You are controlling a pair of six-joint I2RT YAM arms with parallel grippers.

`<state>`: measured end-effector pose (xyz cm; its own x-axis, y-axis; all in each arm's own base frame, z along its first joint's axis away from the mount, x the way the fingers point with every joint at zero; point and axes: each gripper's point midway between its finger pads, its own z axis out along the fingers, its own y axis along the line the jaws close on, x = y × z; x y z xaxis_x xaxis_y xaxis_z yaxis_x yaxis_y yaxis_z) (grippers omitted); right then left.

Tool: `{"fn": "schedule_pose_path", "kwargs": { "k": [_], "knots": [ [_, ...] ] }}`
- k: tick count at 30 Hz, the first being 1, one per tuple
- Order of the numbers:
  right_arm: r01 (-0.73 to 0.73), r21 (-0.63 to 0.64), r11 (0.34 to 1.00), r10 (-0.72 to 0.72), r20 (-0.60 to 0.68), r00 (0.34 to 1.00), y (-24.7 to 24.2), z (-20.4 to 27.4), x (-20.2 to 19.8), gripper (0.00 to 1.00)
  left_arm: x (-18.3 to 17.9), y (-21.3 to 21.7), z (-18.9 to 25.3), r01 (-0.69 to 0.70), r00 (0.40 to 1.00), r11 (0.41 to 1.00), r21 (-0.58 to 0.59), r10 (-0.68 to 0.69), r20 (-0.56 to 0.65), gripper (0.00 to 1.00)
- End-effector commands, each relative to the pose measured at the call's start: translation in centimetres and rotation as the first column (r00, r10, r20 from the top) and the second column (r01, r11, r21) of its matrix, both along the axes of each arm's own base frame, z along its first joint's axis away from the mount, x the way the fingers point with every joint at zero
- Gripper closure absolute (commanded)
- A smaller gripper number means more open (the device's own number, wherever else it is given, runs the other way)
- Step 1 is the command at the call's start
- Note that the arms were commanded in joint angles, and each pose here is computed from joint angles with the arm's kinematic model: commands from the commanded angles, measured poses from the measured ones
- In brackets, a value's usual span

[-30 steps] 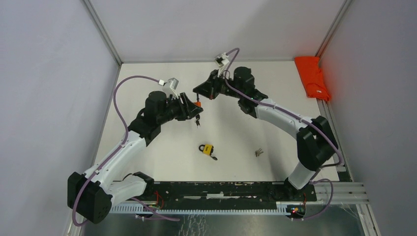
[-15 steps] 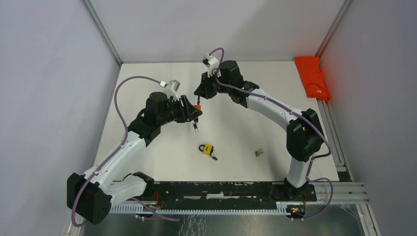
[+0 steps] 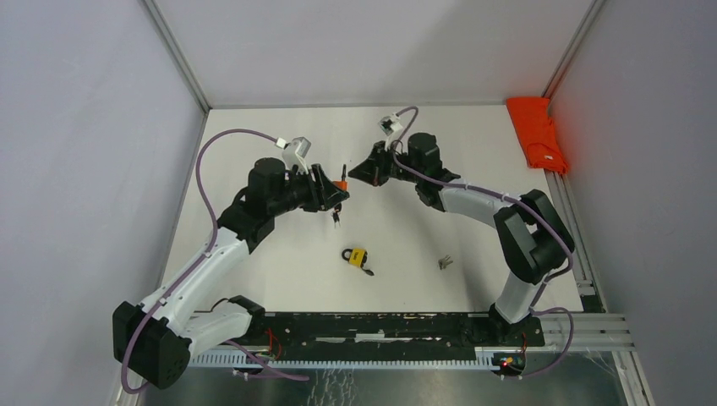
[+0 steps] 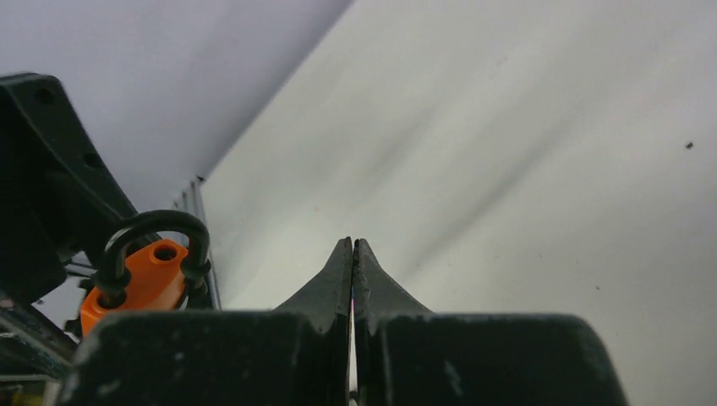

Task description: Unlock with the key

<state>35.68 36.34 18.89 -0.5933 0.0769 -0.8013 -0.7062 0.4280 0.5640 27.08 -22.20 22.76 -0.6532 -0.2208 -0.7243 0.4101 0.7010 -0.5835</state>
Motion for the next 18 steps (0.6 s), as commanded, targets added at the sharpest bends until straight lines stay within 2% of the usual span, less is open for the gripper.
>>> {"fn": "schedule_pose_path", "kwargs": {
  "k": [1,4,8,18],
  "knots": [
    [-0.095,0.385,0.918,0.024,0.185,0.983,-0.5,9.8,-0.9,1.00,-0.9,-1.2,5.6,0.111,0.980,0.991,-0.077,-0.096,0.177,0.98],
    [-0.162,0.526,0.835,0.055,0.213,0.975,-0.7,12.3,-2.0,1.00,-1.3,-1.6,5.7,0.141,0.976,0.986,-0.092,-0.123,0.178,0.98],
    [-0.252,0.623,0.740,0.113,0.254,0.961,-0.8,13.9,-3.2,1.00,-1.6,-1.9,5.7,0.163,0.974,0.981,-0.105,-0.144,0.174,0.98],
    [-0.373,0.610,0.699,0.237,0.294,0.926,0.2,13.0,-5.0,1.00,-2.1,-2.6,7.2,0.224,0.957,0.964,-0.145,-0.189,0.222,0.98]
  ]
}}
